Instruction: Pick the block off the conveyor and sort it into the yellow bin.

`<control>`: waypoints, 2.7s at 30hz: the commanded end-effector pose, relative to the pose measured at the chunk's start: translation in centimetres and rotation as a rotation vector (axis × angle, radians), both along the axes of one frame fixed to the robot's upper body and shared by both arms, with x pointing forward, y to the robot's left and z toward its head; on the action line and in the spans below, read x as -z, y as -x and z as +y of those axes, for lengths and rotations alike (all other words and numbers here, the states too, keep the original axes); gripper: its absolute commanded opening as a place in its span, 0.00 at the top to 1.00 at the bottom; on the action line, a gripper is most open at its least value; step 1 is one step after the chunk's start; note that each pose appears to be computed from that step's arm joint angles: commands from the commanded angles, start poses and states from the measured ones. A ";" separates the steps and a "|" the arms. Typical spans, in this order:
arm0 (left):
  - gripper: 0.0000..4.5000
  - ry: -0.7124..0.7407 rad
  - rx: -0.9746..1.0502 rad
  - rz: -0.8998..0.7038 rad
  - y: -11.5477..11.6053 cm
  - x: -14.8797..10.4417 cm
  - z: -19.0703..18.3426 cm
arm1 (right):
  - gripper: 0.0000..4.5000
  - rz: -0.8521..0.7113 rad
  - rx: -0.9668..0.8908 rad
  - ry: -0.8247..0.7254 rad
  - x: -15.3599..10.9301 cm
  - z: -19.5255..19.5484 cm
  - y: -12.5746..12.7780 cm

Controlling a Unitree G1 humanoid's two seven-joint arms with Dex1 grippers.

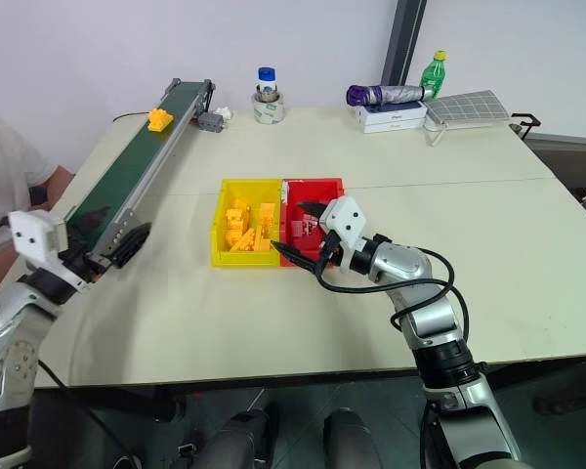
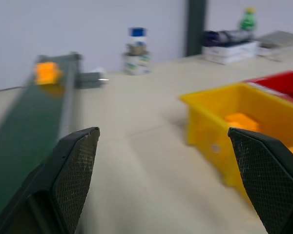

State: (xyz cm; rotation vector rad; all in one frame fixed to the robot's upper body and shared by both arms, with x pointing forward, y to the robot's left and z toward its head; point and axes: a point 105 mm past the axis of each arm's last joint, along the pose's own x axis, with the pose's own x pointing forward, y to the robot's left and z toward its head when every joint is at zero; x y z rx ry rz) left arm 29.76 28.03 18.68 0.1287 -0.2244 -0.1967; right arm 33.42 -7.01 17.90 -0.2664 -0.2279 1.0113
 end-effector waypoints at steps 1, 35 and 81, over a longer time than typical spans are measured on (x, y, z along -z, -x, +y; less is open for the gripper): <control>0.01 -0.008 -0.208 -0.094 0.8 -1.5 3.4 | 0.00 -0.055 -0.037 -0.021 -1.4 0.7 0.3; 0.01 0.037 -0.288 -0.027 -0.3 -1.6 5.1 | 0.00 -0.058 -0.056 -0.018 -1.4 1.0 0.2; 0.42 0.011 -0.220 0.327 -8.6 -0.3 6.9 | 0.00 -0.066 -0.003 -0.034 -1.2 1.1 0.4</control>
